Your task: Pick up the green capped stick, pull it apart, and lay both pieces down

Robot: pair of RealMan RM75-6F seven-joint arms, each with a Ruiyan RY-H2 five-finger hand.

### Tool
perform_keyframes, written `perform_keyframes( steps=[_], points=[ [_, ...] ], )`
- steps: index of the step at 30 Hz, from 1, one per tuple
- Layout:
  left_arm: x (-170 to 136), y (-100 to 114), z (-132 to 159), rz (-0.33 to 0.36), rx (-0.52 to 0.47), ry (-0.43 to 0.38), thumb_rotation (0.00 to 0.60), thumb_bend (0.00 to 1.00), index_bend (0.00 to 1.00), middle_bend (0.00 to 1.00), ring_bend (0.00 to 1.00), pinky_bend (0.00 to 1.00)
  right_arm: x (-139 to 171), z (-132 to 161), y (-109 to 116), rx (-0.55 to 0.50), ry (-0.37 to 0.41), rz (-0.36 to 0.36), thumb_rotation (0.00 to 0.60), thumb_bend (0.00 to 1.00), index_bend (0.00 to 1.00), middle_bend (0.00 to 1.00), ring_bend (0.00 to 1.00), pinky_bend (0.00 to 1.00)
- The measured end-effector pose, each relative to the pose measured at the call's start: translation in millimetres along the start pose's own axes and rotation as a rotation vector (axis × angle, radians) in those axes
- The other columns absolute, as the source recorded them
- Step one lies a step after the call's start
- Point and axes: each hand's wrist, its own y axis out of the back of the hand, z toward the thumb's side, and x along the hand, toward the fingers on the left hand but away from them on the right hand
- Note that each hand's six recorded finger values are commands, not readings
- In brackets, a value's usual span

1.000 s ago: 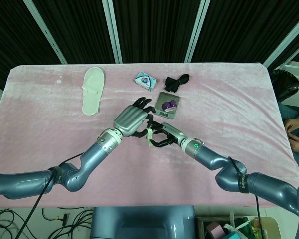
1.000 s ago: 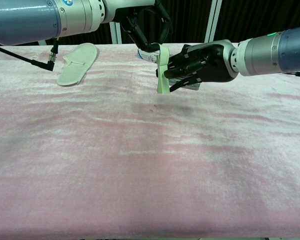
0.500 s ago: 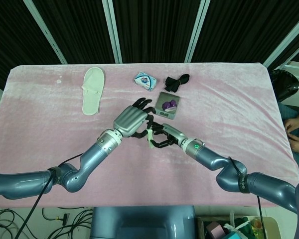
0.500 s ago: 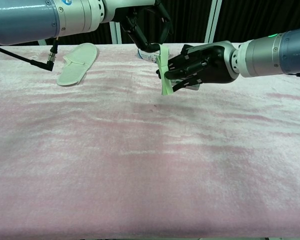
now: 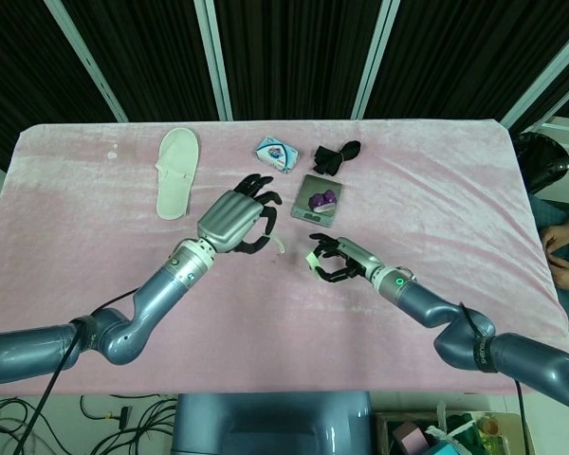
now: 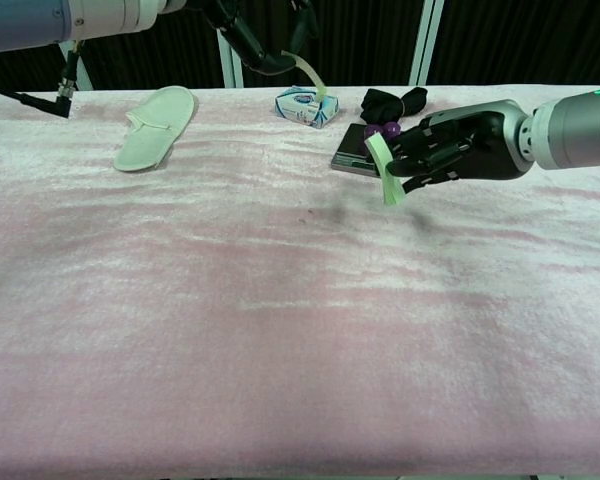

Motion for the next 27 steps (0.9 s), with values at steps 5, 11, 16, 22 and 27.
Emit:
perform_keyframes(
  steps=[5,11,16,22,27],
  points=[
    [-9,6,-14,0.006,0.013,0.024,0.6,0.45,0.68,0.25,0.0,0.0,7,-10,12,0.079,-0.019,-0.019,0.6,0.5,0.66,0.0,0.0,0.13],
    [-26,-7,-34,-0.038,-0.001,0.06,0.6,0.45,0.68,0.25,0.0,0.0,14,-12,28,0.286,-0.021,-0.048,0.6,0.43,0.65,0.0,0.0,0.13],
    [-39,-34,-51,-0.1,-0.019,0.087,0.6,0.45,0.68,0.25,0.0,0.0,18,-15,35,0.55,-0.03,-0.068,0.6,0.4,0.6,0.0,0.0,0.13],
    [-47,-67,-62,-0.162,-0.027,0.094,0.6,0.45,0.67,0.25,0.0,0.0,22,-15,35,0.832,-0.051,-0.105,0.6,0.35,0.55,0.0,0.0,0.13],
    [-47,-88,-67,-0.18,-0.019,0.102,0.6,0.45,0.64,0.24,0.0,0.0,25,-16,31,0.957,-0.088,-0.136,0.6,0.33,0.4,0.0,0.0,0.13]
  ],
)
